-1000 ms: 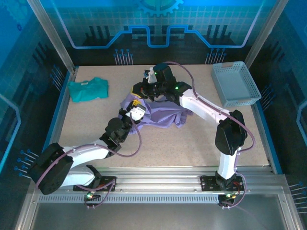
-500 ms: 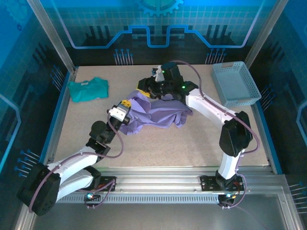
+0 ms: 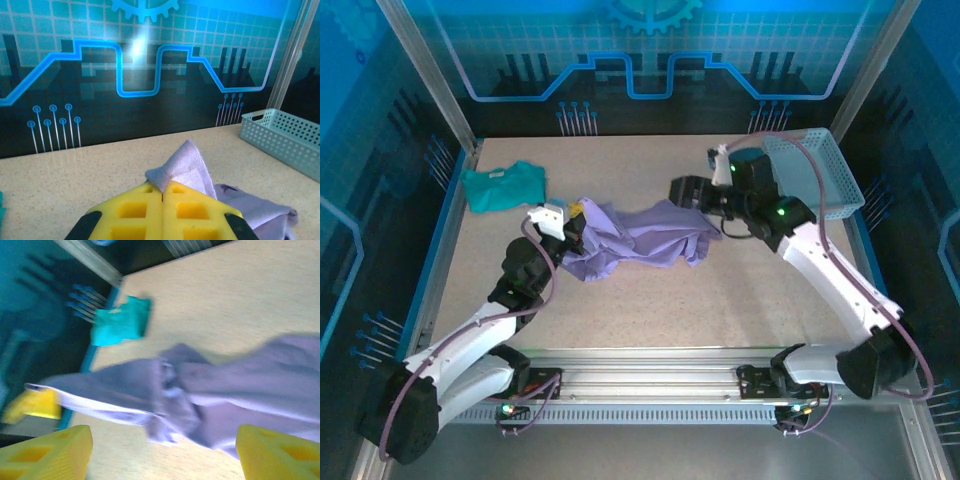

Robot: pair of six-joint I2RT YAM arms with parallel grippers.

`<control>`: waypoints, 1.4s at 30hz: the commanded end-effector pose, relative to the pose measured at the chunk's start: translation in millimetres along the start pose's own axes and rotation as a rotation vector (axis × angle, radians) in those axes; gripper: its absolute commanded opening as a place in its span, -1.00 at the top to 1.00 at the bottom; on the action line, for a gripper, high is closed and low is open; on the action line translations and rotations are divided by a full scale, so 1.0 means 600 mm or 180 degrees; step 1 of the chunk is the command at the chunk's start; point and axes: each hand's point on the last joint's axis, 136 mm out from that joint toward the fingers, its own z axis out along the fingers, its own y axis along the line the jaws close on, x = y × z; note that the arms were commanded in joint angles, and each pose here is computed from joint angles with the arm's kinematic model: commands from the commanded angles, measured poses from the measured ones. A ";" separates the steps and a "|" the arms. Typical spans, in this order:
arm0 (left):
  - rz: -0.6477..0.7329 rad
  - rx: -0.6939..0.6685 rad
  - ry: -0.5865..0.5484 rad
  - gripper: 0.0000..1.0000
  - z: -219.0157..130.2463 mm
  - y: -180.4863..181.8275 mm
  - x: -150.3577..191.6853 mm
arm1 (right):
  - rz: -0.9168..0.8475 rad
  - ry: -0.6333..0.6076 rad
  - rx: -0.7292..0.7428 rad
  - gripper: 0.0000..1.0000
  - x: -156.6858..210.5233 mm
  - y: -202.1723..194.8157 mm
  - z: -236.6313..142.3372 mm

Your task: Fold the inside-out t-shirt

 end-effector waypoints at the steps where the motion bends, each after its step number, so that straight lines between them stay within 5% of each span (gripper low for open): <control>1: -0.0382 -0.0122 0.0104 1.00 0.002 0.012 -0.007 | -0.0252 0.0240 0.0854 -0.57 0.063 -0.125 -0.016; 7: -0.0569 -0.0196 0.0215 1.00 0.000 0.016 -0.011 | -0.0414 0.0533 0.1256 -0.59 0.121 -0.197 -0.021; 13: -0.0643 -0.0189 0.0227 1.00 -0.002 0.015 -0.015 | -0.0436 0.0870 0.1099 -0.56 0.150 -0.196 0.073; 22: -0.0664 -0.0172 0.0243 1.00 -0.001 0.013 -0.021 | 0.0031 0.0918 0.1127 -0.49 0.123 -0.269 0.173; 29: -0.0638 -0.0178 0.0250 1.00 0.001 0.013 -0.022 | 0.0315 0.0925 0.1241 -0.44 0.121 -0.333 0.164; 42: -0.0602 -0.0182 0.0299 1.00 0.008 0.014 -0.014 | 0.0625 0.1064 0.1273 0.10 0.136 -0.388 0.179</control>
